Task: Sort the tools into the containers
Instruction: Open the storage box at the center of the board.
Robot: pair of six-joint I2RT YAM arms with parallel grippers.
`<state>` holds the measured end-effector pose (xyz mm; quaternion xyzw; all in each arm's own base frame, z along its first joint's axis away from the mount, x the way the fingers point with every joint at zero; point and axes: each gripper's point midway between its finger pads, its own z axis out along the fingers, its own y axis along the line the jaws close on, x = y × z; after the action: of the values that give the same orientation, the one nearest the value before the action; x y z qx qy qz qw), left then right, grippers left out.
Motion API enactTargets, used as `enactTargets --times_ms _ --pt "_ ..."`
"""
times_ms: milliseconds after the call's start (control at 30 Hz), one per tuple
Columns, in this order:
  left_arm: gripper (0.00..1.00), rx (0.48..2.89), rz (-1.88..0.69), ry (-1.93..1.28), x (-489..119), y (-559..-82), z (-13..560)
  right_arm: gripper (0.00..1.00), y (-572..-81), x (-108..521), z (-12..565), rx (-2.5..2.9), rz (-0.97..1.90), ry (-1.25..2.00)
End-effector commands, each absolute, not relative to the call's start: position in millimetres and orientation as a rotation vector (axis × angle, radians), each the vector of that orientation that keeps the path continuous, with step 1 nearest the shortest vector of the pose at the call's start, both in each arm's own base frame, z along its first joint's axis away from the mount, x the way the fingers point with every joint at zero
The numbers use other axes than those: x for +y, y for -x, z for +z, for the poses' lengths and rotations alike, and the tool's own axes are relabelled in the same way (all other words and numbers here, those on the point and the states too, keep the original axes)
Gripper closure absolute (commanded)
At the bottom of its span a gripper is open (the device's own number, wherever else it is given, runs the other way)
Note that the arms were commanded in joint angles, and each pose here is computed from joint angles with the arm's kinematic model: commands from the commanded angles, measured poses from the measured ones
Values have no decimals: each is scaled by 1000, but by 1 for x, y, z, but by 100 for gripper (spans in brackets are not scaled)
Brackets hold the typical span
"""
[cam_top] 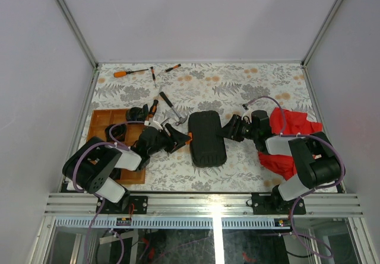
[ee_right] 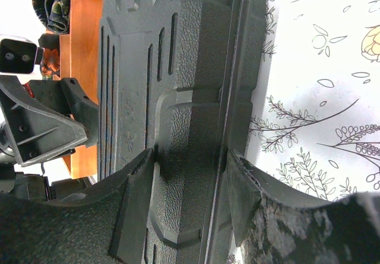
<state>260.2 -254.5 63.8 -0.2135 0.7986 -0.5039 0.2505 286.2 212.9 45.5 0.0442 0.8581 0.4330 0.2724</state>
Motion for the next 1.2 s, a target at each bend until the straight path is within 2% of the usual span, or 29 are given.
enactTargets --times_ms 0,233,533,667,1167 --pt "45 2021 -1519 459 -272 -270 116 50 -244 185 -23 2594 940 -180" --pt "41 2026 -1529 449 -274 -270 116 50 -243 184 -25 2599 941 -181" --pt "28 2098 -1475 406 -281 -272 110 50 -241 185 -28 2604 948 -181" --pt "29 2116 -1450 402 -283 -272 108 50 -241 185 -28 2605 952 -186" --pt "43 2225 -1290 367 -290 -276 94 50 -238 184 -31 2616 951 -186"
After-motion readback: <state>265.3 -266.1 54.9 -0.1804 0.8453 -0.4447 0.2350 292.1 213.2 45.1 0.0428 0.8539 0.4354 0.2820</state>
